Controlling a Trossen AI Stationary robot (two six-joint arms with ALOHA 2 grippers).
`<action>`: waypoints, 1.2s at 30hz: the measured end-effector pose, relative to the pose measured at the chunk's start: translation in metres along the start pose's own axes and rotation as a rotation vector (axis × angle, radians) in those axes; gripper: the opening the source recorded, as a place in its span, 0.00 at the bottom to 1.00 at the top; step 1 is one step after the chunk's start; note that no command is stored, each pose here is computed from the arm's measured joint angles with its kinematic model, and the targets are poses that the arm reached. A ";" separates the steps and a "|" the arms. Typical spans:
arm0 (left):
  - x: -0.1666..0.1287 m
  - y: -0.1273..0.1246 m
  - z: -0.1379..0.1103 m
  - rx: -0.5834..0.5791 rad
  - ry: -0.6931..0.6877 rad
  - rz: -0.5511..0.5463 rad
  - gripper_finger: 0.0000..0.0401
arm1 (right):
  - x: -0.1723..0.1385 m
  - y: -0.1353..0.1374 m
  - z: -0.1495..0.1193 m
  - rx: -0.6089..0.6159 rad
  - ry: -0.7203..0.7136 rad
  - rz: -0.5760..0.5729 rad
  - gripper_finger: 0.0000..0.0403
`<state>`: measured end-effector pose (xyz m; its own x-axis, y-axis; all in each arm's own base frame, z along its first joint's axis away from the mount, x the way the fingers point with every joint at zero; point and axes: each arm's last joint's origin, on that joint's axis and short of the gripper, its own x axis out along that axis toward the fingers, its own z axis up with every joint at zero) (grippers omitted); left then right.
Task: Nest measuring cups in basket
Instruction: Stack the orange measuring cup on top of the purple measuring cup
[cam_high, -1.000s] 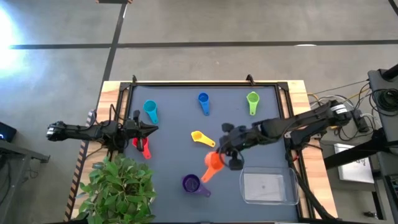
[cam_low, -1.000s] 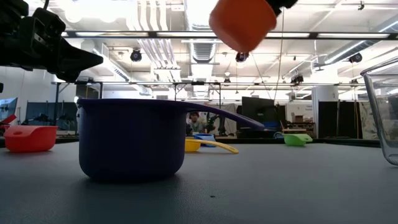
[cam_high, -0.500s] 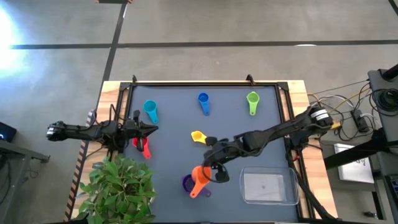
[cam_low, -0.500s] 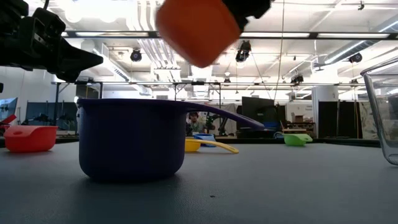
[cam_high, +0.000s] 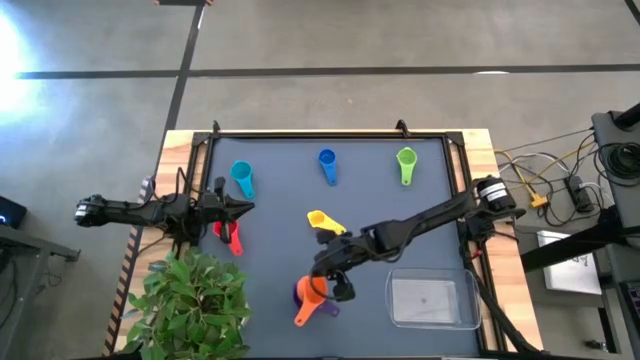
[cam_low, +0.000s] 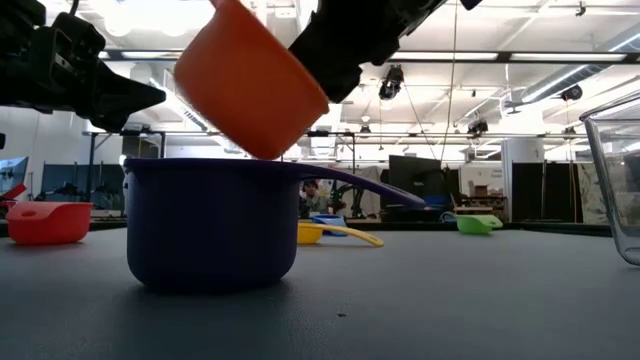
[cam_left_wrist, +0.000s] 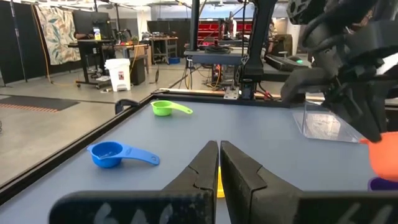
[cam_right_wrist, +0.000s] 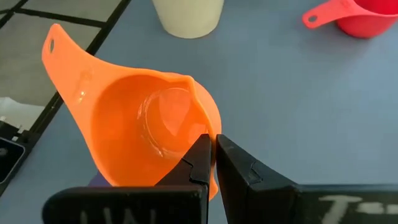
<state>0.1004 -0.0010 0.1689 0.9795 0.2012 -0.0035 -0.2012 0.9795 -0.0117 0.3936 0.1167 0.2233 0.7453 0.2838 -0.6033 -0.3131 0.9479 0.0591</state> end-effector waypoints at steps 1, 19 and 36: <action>0.000 0.000 0.000 0.000 0.000 0.000 0.00 | 0.002 0.000 -0.001 0.000 -0.001 0.000 0.02; 0.000 0.000 0.000 0.000 0.000 0.000 0.00 | 0.012 -0.001 -0.006 0.028 0.002 0.014 0.18; 0.000 0.000 0.000 0.000 0.000 0.000 0.00 | 0.008 0.018 -0.003 -0.007 -0.016 0.056 0.30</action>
<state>0.1004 -0.0010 0.1689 0.9796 0.2009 -0.0034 -0.2009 0.9795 -0.0117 0.3922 0.1356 0.2173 0.7357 0.3391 -0.5864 -0.3590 0.9293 0.0870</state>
